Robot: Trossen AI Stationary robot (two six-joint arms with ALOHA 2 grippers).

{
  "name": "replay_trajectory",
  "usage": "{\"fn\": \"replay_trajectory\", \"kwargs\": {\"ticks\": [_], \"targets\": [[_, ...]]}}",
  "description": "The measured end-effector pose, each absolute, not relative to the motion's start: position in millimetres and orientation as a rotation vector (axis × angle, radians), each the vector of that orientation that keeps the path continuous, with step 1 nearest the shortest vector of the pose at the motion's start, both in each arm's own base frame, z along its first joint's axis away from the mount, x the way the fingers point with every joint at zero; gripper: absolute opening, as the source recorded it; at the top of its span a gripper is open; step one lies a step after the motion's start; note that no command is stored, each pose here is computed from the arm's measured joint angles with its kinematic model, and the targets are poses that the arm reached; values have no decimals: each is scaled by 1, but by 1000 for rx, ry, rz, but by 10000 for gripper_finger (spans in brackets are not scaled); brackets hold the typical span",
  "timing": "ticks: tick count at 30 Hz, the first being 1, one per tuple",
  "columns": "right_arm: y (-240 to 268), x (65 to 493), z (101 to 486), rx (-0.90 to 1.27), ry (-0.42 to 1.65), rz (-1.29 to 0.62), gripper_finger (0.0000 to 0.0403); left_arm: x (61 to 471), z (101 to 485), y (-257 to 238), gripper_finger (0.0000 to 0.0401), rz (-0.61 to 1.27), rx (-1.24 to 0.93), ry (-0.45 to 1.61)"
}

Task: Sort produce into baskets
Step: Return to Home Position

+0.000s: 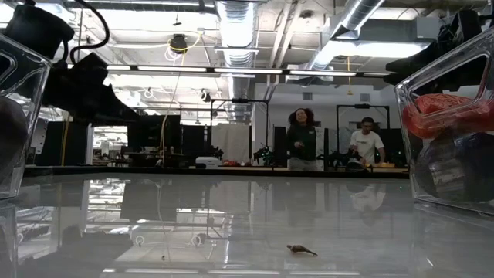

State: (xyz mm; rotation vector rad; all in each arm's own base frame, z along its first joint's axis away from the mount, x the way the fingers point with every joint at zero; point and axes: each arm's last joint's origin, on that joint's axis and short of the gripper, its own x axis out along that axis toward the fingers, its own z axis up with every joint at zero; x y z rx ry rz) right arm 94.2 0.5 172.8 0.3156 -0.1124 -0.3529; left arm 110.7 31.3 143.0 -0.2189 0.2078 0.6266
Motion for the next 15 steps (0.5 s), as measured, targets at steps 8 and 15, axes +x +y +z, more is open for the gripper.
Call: {"fn": "replay_trajectory", "kwargs": {"ticks": [8,15], "targets": [[1,94,173,315,-112,-353,166,110,143,31,130,637,-299,194],[1,94,173,314,-111,-353,166,110,143,31,130,638,-300,195]]}}
